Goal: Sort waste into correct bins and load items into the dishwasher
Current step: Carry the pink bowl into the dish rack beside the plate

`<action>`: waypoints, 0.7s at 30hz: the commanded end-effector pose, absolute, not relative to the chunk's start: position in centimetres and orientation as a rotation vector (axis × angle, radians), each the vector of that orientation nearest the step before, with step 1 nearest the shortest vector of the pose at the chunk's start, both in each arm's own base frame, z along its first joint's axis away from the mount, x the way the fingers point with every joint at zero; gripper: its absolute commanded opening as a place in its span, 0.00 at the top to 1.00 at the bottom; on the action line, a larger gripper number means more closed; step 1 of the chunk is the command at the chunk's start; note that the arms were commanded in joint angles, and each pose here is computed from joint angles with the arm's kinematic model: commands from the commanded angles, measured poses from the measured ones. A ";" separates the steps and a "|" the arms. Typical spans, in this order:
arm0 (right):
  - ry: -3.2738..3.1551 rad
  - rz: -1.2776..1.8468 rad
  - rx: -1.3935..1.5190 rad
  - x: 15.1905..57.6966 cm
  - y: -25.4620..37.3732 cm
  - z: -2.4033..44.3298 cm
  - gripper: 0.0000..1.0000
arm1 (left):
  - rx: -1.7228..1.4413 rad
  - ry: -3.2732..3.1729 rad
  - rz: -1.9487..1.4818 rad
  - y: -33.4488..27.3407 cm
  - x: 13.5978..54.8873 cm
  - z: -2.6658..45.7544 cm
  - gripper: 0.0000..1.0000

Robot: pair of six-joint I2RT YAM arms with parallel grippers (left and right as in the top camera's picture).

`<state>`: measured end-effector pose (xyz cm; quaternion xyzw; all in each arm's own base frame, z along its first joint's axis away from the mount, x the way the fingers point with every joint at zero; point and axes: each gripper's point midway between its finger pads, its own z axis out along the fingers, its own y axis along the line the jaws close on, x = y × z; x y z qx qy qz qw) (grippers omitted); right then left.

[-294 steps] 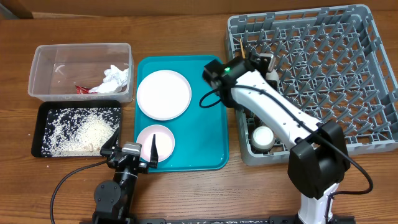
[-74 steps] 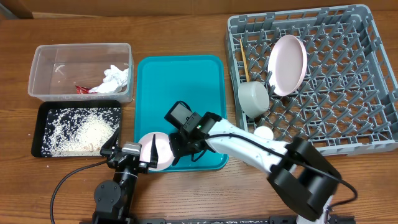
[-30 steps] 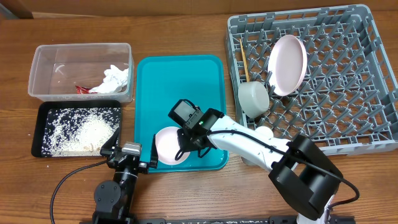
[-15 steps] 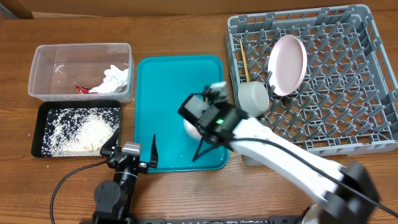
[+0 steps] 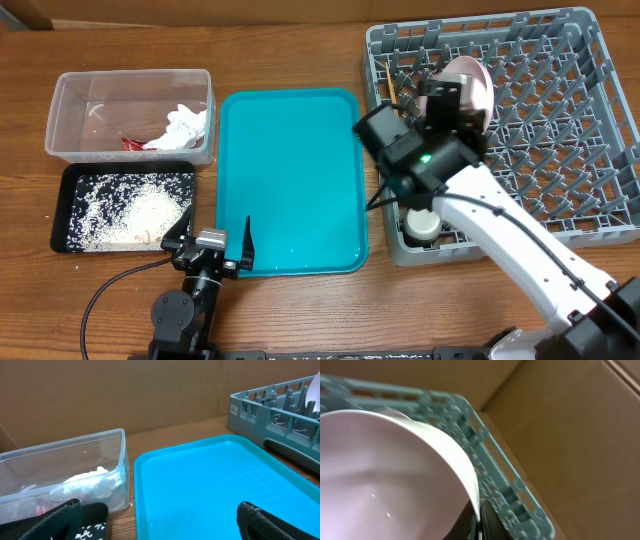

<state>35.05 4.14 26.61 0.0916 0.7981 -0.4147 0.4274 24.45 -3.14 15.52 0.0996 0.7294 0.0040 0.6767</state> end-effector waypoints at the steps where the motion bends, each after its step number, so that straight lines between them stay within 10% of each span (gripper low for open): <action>1: 2.061 -1.114 0.250 34.7 1.4 24.5 0.96 | 0.227 1.633 0.034 -2.9 24.5 15.6 0.00; 21: 2.202 -1.115 0.410 33.7 -2.9 20.7 0.96 | 0.227 1.633 0.034 -2.9 24.5 15.6 0.00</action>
